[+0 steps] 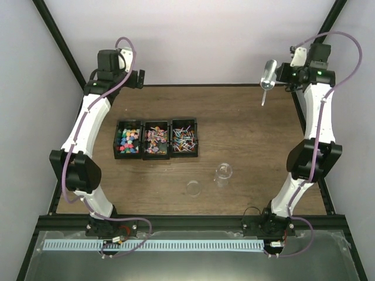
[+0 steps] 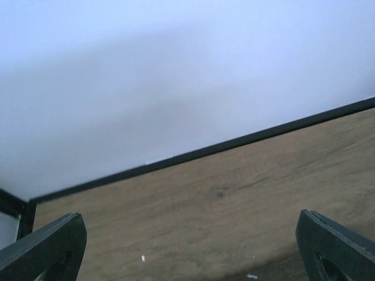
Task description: Pack the candies
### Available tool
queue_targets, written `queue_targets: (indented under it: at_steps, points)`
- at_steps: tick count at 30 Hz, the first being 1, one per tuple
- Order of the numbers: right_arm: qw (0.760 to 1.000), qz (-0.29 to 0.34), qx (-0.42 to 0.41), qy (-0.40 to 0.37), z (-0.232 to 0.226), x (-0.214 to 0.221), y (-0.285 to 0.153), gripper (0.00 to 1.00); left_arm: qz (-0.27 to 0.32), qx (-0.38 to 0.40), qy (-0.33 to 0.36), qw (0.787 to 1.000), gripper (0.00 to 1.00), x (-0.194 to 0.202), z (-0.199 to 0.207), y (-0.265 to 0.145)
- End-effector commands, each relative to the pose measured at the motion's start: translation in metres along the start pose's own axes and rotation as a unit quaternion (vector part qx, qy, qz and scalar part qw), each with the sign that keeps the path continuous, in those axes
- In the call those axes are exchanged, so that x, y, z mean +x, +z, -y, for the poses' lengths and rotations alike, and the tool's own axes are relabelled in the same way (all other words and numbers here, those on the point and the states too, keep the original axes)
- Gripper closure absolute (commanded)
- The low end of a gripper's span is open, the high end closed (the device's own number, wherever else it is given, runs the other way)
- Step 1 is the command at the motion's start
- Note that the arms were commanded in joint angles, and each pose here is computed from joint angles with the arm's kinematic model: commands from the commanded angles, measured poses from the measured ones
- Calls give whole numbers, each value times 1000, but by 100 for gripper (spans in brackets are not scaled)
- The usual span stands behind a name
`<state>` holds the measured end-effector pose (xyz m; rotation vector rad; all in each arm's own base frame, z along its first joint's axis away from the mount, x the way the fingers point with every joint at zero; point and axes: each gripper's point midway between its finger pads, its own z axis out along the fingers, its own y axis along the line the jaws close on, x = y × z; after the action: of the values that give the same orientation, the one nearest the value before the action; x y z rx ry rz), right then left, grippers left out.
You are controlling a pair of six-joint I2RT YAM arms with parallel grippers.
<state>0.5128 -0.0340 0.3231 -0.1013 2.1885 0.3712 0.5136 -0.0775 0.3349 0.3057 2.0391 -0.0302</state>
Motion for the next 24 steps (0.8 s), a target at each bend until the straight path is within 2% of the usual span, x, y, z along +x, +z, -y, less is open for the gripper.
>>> queue_targets:
  at_steps: [1,4,7,12,17,20,24]
  points:
    - [968,63,34,241,6,-20,-18,99,52,34,59,996,0,-35,30,-19]
    - [938,51,14,343,-9,-7,-11,99,58,64,94,992,0,-39,69,-23]
    - [915,12,11,403,-35,13,9,99,54,104,140,983,0,-34,126,-25]
    - [915,-46,37,398,-88,46,43,99,24,179,176,968,0,-20,216,-30]
    - [914,-103,74,386,-111,87,80,99,-28,262,179,948,0,4,286,-33]
    - [915,-120,79,376,-125,99,89,99,-47,267,199,942,3,25,313,-29]
    - [916,-127,72,375,-137,103,90,99,-67,242,202,947,10,46,317,-11]
